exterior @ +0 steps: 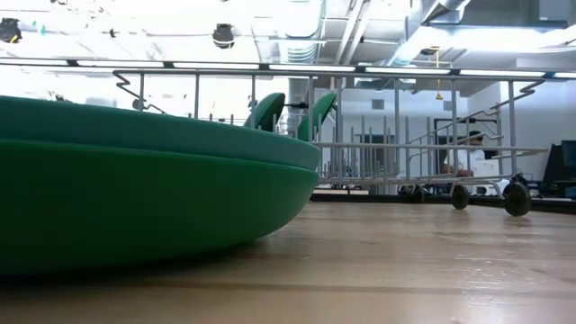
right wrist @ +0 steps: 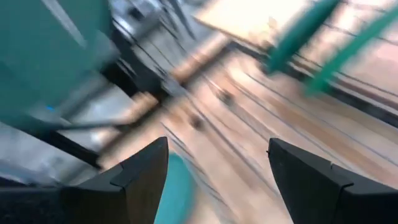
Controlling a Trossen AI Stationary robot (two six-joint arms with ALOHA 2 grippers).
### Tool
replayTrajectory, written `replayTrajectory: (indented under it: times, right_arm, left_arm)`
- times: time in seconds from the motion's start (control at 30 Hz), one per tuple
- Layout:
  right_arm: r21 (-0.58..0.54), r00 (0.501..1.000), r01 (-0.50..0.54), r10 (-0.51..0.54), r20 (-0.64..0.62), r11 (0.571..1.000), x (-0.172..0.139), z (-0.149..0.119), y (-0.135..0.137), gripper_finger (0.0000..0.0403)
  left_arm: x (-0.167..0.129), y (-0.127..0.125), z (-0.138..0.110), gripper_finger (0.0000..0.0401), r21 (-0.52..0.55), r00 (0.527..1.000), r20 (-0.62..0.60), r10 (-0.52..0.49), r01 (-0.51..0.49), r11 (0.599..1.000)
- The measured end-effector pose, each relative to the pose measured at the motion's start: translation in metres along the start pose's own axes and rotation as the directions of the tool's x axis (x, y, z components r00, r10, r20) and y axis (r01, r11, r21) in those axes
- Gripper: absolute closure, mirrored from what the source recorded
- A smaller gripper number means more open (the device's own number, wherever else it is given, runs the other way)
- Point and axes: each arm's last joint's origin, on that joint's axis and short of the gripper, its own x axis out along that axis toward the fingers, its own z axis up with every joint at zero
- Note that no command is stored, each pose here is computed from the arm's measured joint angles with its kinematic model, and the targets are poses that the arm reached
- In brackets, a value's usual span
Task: Sort dishes
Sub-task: Put the blue plate into the dish rack
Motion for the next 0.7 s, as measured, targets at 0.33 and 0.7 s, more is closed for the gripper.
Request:
replayTrajectory:
  times: [0.33,0.7]
  right_arm:
    - [-0.068,0.98,0.178,-0.183,-0.078,0.982,-0.001,-0.014,-0.037,0.0121]
    - [-0.109,0.973,0.156,-0.172,-0.156,0.982,0.015,-0.025,-0.039,0.0121]
  left_arm:
    - [0.035,-0.001,0.078,0.0401,0.151,0.794,0.238,-0.559,0.538,0.829]
    - [0.09,-0.025,0.082,0.0401,0.426,0.298,0.293,-0.908,0.81,0.403]
